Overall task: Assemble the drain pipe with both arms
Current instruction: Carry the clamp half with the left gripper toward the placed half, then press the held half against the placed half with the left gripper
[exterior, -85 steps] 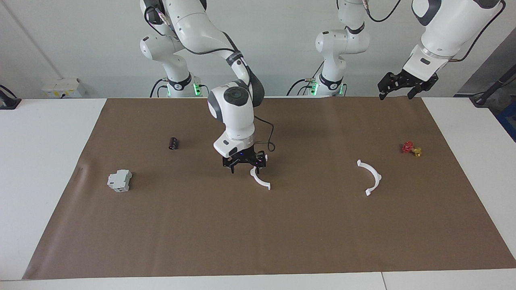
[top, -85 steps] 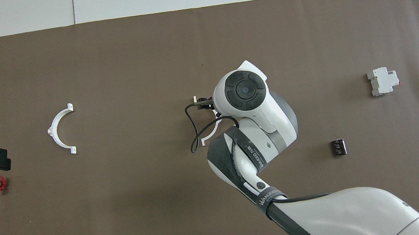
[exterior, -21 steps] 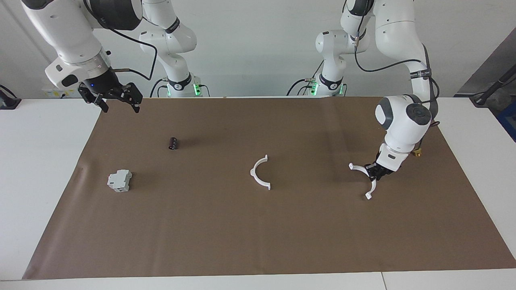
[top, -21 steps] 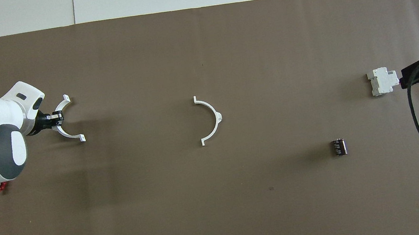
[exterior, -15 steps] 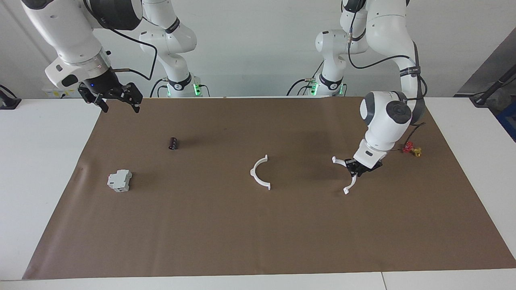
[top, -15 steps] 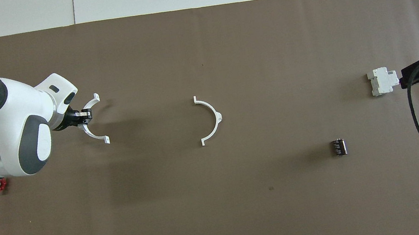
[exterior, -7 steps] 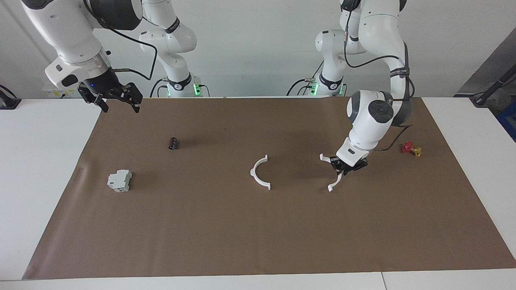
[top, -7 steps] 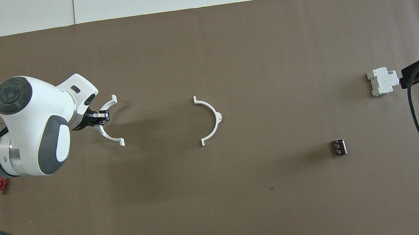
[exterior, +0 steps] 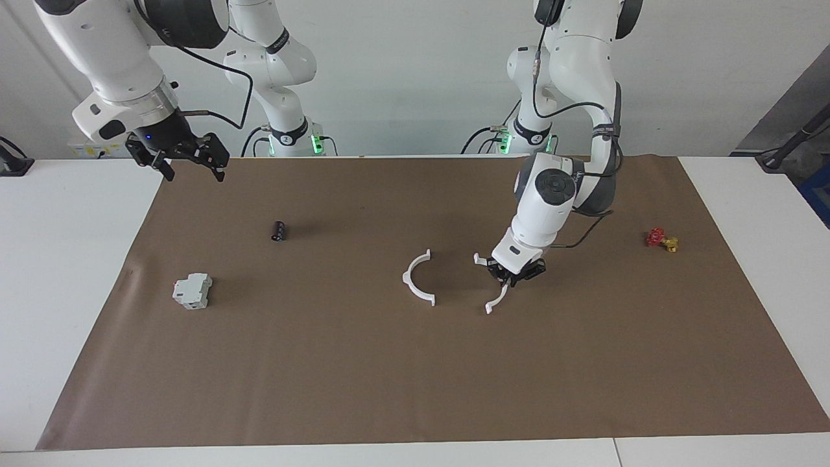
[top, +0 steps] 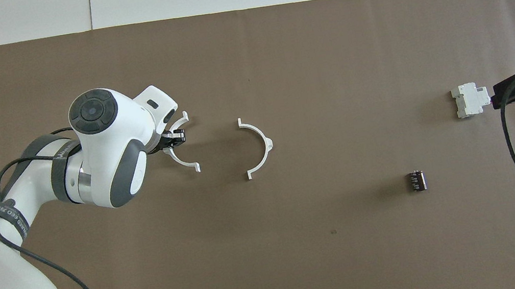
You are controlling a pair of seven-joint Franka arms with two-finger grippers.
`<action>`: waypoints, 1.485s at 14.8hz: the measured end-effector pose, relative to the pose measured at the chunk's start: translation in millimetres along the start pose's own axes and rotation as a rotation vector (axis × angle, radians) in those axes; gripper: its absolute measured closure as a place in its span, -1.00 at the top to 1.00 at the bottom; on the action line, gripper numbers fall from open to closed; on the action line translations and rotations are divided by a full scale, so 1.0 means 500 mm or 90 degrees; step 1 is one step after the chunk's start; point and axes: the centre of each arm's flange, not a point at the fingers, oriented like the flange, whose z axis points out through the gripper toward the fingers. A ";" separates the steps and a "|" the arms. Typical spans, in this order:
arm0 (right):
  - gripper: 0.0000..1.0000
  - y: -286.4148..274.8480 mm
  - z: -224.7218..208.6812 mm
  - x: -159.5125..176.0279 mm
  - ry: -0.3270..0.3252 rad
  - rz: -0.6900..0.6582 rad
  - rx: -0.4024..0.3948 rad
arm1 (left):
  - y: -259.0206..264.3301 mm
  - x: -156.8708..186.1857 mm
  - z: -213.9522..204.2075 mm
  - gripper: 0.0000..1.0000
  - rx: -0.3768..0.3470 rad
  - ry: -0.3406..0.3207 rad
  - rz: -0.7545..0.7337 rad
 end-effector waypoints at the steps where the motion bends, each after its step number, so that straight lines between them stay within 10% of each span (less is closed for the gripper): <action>1: 1.00 0.000 0.000 0.000 0.000 0.000 0.000 | 0.007 0.000 0.005 -0.59 -0.001 0.000 -0.004; 22: 1.00 0.000 0.000 0.000 0.000 0.000 0.000 | 0.188 -0.060 0.039 -0.59 0.020 0.016 -0.033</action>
